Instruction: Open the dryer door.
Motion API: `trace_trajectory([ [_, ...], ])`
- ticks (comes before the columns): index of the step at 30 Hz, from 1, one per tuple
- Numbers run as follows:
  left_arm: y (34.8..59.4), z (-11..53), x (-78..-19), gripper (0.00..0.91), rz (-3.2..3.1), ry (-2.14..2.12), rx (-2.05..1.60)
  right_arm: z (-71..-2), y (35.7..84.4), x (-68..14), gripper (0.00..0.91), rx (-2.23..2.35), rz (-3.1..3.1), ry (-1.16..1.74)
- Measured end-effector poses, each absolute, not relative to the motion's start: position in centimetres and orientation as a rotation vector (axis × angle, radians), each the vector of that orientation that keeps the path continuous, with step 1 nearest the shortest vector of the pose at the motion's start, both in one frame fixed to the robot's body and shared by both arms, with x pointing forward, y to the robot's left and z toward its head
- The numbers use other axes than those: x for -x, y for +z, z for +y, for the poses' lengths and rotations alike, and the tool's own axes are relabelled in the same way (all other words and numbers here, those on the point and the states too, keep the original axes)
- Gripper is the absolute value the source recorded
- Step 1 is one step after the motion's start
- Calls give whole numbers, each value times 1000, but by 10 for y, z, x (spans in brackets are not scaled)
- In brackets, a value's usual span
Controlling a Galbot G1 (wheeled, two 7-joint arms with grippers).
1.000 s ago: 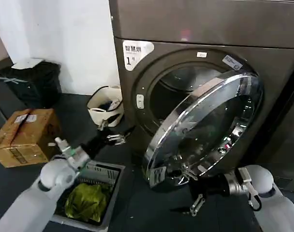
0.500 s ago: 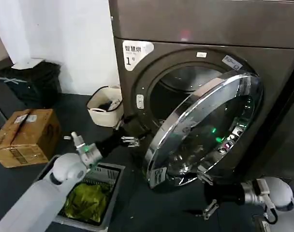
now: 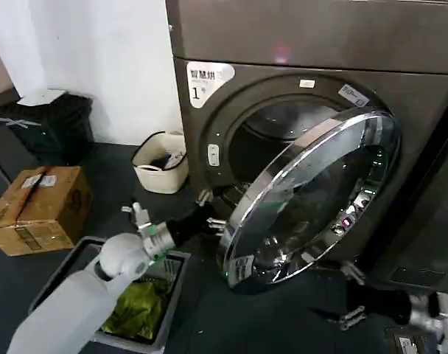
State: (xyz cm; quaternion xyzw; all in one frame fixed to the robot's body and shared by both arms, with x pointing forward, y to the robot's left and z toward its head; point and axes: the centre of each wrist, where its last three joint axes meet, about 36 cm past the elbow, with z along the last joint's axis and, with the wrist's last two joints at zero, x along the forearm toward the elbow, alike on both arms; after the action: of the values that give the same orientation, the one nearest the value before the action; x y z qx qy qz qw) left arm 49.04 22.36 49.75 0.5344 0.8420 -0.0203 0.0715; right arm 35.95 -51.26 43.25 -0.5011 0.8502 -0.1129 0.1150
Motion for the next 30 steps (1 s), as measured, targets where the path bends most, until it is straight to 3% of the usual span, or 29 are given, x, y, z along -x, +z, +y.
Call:
trace_trajectory([
  [14,500,192,-481,907,2434,-75,-1759,-588,471,-279,907,1021,2629,-448],
  [30,492,152,-479,907,2355,-76,-1894,-653,524,-191,907,47,2746,-553],
])
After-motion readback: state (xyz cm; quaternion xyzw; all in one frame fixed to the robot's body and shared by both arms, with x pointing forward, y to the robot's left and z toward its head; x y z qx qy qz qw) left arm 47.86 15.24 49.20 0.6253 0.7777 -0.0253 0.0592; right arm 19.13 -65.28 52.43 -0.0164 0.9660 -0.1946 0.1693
